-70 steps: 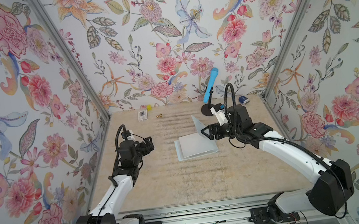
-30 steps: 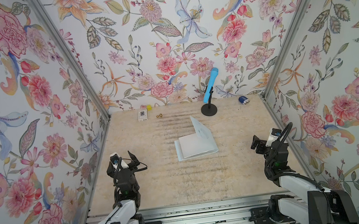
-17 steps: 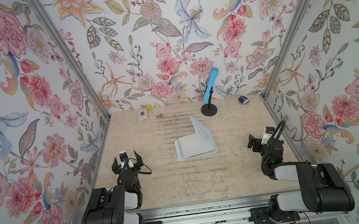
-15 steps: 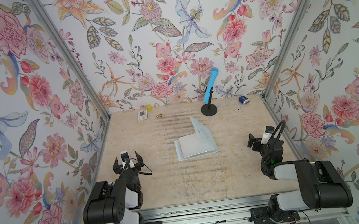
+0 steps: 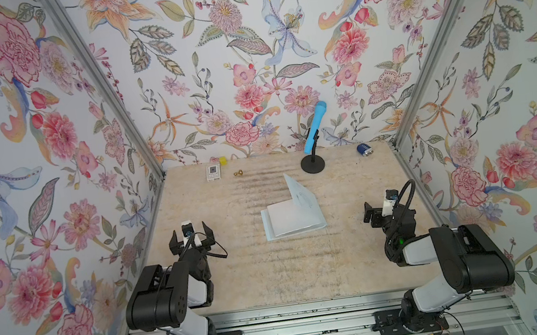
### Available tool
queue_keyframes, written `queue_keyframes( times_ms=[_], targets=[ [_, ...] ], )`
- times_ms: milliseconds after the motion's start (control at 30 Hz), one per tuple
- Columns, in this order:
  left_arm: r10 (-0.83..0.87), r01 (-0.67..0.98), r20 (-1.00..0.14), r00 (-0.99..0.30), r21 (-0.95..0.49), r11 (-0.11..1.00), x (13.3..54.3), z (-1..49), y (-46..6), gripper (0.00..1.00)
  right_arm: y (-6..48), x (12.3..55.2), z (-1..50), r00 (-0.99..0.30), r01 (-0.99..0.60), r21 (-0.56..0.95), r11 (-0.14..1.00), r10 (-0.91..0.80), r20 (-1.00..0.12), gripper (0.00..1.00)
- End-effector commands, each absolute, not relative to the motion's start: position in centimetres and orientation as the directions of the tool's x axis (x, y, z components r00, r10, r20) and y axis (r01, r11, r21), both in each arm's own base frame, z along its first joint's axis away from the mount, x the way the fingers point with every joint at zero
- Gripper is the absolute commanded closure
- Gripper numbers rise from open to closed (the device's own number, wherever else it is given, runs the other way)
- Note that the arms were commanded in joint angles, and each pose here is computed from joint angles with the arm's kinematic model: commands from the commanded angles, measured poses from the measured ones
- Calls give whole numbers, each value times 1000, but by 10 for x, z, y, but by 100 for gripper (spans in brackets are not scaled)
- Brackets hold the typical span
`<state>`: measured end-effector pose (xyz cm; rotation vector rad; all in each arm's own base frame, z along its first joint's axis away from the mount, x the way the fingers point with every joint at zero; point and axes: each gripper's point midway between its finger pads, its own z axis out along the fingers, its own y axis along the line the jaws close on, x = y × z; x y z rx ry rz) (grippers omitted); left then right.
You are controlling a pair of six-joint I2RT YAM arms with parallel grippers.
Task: Place the photos into the photo albums
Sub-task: Reset both arms
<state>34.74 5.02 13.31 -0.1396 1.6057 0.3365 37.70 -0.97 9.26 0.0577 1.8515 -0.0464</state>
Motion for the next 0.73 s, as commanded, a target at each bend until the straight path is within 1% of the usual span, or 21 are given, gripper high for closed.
queue_keyframes(
  times_ms=[0,433,567,700],
  targets=[
    [128,-294,-991,-44,136,946,351,142,51,0,-5,385,107,-236,53,-38,998,-24,-972,0],
    [128,-296,-991,-46,136,946,352,142,51,0,-3,386,107,-234,53,-52,997,-38,-971,0],
    [130,-293,-990,-51,140,946,352,141,51,0,0,387,105,-246,13,-36,999,-32,-969,1],
    [130,-294,-990,-51,140,946,353,141,51,0,1,387,105,-243,14,-41,999,-37,-969,0]
  ],
)
